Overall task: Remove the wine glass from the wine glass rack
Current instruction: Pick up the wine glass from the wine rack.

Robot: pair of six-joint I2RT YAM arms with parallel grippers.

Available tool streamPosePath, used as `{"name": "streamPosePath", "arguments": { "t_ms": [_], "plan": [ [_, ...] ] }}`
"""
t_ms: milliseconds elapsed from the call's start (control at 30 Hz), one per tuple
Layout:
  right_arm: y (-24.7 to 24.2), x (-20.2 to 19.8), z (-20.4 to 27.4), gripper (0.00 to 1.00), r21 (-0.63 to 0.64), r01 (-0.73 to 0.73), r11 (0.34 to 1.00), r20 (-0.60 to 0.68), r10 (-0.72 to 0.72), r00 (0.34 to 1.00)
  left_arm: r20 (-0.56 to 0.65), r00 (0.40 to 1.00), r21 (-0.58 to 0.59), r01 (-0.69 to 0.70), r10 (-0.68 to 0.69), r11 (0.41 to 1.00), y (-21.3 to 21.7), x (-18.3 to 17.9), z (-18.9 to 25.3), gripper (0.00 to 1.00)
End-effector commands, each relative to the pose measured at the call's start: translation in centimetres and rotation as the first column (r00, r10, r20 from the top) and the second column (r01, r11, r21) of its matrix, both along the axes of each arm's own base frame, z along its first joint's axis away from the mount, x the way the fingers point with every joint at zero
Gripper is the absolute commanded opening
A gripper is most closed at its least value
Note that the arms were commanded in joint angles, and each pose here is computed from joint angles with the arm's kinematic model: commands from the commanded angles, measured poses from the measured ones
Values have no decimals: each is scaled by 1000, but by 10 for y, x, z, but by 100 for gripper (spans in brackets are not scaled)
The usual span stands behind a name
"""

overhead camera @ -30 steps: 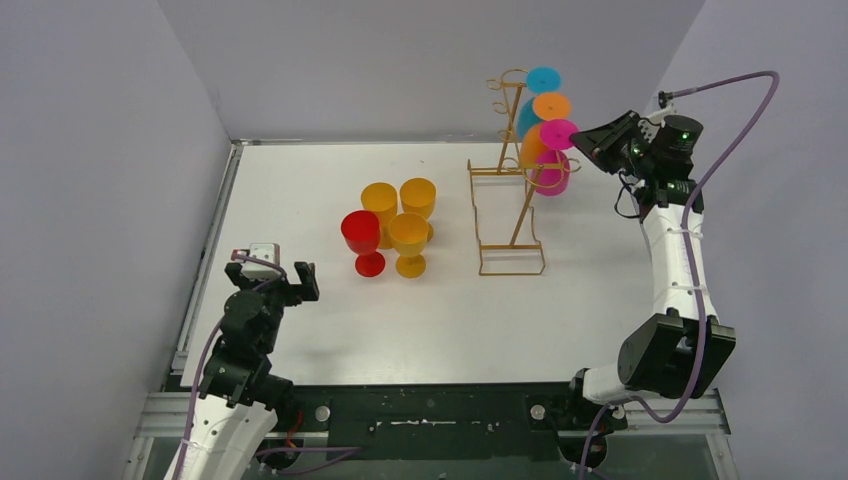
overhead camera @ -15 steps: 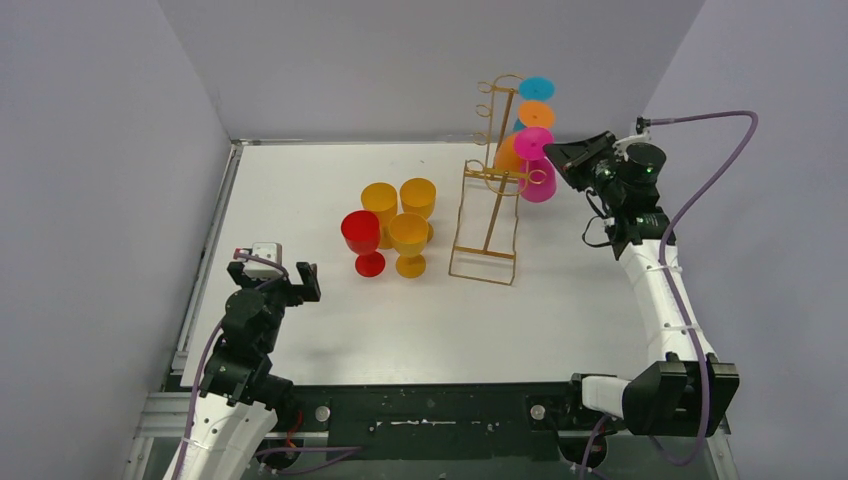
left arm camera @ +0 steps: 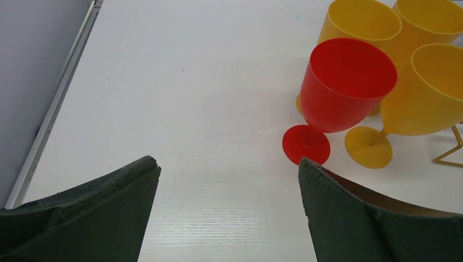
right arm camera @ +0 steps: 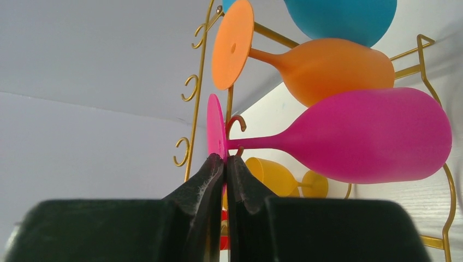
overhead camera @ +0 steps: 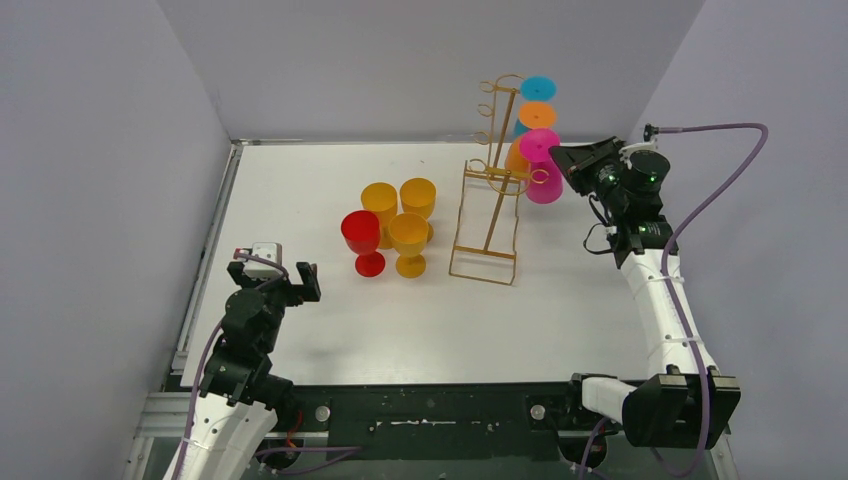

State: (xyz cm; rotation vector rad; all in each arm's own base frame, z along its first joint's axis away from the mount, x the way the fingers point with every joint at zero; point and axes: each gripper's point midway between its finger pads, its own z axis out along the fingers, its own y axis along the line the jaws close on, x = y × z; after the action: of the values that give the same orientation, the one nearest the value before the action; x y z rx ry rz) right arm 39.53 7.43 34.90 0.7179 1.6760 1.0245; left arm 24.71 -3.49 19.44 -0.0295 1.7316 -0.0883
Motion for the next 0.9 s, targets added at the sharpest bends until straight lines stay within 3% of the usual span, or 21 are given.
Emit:
{"name": "streamPosePath", "arguments": {
  "t_ms": [0, 533, 867],
  "plan": [
    [-4, 3, 40, 0, -18, 1, 1000, 127, 2, 992, 45, 999, -2, 22, -22, 1000, -4, 1, 15, 97],
    [-18, 1, 52, 0, 6, 18, 1000, 142, -18, 990, 48, 998, -6, 27, -27, 1000, -5, 0, 15, 97],
    [-27, -6, 53, 0, -49, 60, 997, 124, -54, 991, 46, 998, -8, 36, -36, 999, -6, 1, 14, 97]
  ]
}}
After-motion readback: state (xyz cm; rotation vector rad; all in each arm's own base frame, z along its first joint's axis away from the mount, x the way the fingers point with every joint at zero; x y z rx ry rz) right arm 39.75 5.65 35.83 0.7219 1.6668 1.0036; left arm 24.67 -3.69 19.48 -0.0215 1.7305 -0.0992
